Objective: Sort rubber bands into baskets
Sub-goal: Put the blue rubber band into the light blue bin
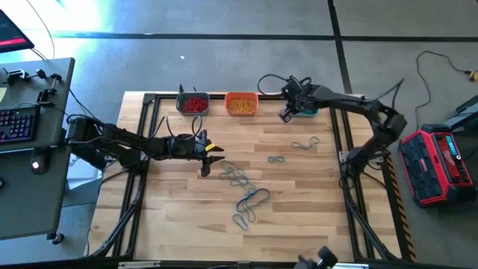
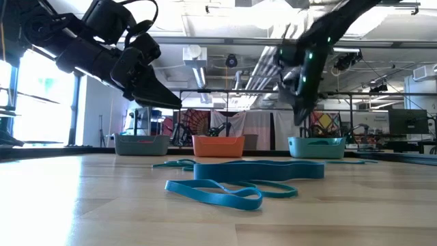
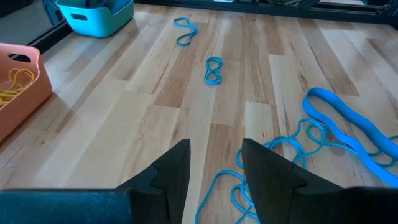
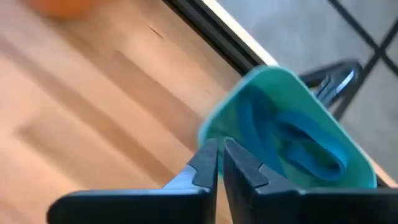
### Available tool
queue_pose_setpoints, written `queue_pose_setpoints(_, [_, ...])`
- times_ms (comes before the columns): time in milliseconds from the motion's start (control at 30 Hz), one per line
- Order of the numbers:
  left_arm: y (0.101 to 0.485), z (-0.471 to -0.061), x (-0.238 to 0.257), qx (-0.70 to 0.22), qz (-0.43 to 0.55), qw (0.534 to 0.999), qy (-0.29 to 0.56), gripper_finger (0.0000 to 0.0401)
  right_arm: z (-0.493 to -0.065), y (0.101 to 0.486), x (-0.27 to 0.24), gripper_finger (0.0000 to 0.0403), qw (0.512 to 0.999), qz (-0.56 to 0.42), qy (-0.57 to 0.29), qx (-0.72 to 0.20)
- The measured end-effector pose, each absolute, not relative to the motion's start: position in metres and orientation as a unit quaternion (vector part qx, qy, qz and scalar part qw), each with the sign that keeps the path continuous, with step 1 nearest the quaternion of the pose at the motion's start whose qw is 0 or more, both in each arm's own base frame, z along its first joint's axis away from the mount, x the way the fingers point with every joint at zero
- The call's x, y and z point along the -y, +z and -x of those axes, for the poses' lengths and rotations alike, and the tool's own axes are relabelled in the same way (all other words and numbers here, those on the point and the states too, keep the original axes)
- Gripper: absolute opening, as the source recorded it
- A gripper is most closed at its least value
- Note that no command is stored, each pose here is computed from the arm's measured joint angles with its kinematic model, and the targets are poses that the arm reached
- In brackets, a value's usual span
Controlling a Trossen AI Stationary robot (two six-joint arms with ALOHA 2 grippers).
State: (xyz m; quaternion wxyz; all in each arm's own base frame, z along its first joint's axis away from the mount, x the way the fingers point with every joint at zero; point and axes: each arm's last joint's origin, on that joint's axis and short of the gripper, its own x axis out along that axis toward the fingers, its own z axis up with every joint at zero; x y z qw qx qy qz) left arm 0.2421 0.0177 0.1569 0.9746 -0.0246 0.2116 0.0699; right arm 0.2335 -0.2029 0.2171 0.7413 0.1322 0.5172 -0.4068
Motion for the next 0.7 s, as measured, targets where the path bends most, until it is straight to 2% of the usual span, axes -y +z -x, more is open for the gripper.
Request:
queue_pose_setpoints(200, [0.157,-0.242,-0.018,-0.213,0.025,0.974,0.070,0.0138,-0.254,0.237,0.154,0.0012,0.794,-0.097,-0.322,-0.507])
queue_pose_setpoints(300, [0.156,-0.242,-0.018,-0.216,0.025,0.974,0.070,0.0138,-0.268,0.236,0.128,0.0003,0.814,-0.091,-0.257,-0.514])
queue_pose_setpoints(400, [0.154,-0.241,-0.018,-0.228,0.024,0.971,0.070,0.0138,-0.280,0.227,0.097,0.0010,0.837,-0.078,-0.189,-0.507])
queue_pose_setpoints(567, [0.151,-0.239,-0.017,-0.243,0.024,0.967,0.070,0.0138,-0.286,0.204,0.038,0.0011,0.844,-0.077,-0.077,-0.525])
queue_pose_setpoints(700, [0.152,-0.240,-0.018,-0.240,0.023,0.968,0.070,0.0138,-0.282,0.189,-0.004,0.0012,0.838,-0.101,-0.039,-0.535])
